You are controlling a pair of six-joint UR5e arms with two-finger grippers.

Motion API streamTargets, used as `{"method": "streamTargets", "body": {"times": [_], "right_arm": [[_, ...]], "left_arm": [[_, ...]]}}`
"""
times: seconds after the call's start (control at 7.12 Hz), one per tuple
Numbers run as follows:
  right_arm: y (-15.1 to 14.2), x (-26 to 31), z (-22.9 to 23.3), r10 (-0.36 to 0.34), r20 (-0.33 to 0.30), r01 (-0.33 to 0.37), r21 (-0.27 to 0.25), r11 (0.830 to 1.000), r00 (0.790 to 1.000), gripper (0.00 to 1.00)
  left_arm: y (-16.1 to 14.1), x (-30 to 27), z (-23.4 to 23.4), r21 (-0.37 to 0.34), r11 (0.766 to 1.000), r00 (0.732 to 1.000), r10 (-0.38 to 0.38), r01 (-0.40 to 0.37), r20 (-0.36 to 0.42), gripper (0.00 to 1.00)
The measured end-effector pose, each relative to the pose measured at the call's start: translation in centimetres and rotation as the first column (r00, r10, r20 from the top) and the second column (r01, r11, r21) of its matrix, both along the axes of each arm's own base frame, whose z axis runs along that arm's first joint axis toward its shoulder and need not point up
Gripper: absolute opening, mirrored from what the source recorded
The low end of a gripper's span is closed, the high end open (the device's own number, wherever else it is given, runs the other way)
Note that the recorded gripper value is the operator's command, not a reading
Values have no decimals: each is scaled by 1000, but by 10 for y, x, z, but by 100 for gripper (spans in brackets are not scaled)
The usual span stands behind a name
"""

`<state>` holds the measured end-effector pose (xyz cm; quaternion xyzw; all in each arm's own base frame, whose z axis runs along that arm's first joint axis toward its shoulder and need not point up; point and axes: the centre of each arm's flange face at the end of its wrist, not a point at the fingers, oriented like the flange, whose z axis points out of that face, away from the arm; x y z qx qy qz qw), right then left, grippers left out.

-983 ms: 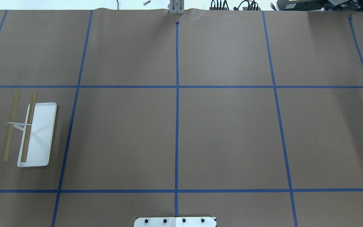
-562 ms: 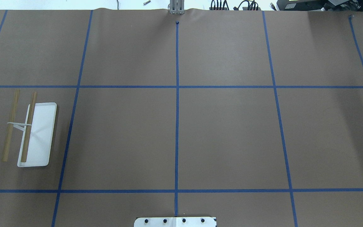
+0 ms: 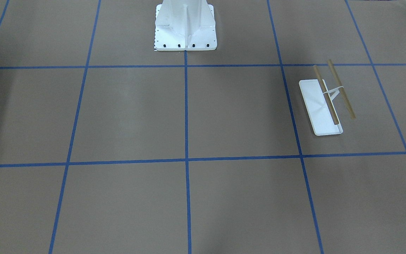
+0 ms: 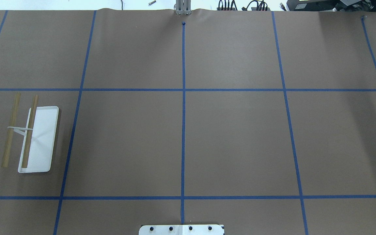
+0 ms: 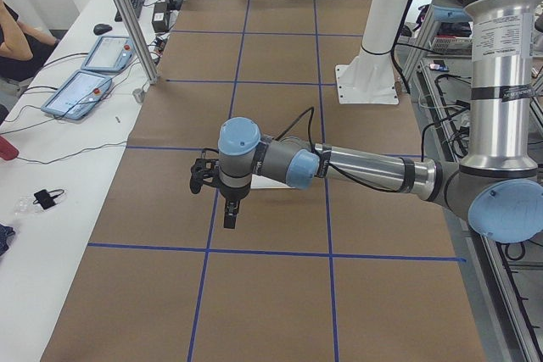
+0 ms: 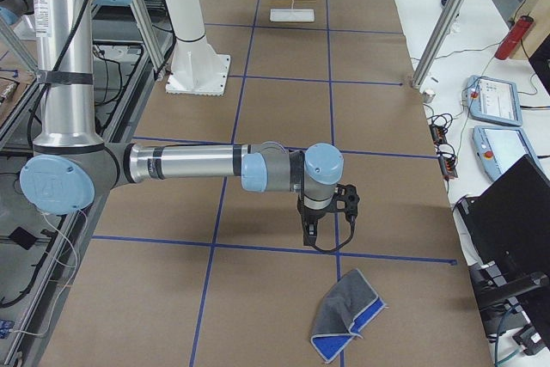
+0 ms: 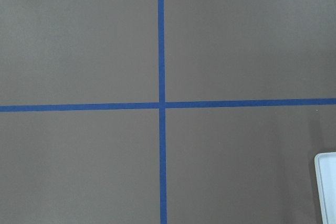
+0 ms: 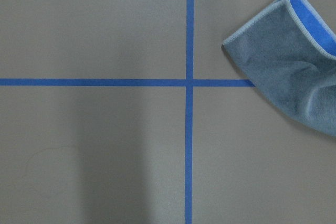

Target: Hang towel on rack

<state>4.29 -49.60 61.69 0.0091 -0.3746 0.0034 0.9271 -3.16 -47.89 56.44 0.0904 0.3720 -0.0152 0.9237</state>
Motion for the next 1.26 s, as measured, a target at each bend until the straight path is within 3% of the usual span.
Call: {"method": "streamTargets", "body": {"times": [0.14,0.42,0.84,1.26], "right_arm": [[-6,0,-1,0,-1,0,11,1000,1000,100],[-13,-1,22,-1,-7,1,60,998,1000,100],[-35,8,101,24,-111,-6,160,987,994,100],[-74,21,134,72,-185,-43,156,987,980,100]], "left_arm": [[-8,2,-8,9,1000,1000,-2,2,-2,99],[-39,18,-29,-56,996,997,-76,74,-22,99],[-58,49,-71,-56,995,994,-91,88,-57,99],[-92,102,-143,-91,985,980,-157,146,-121,99]]}}
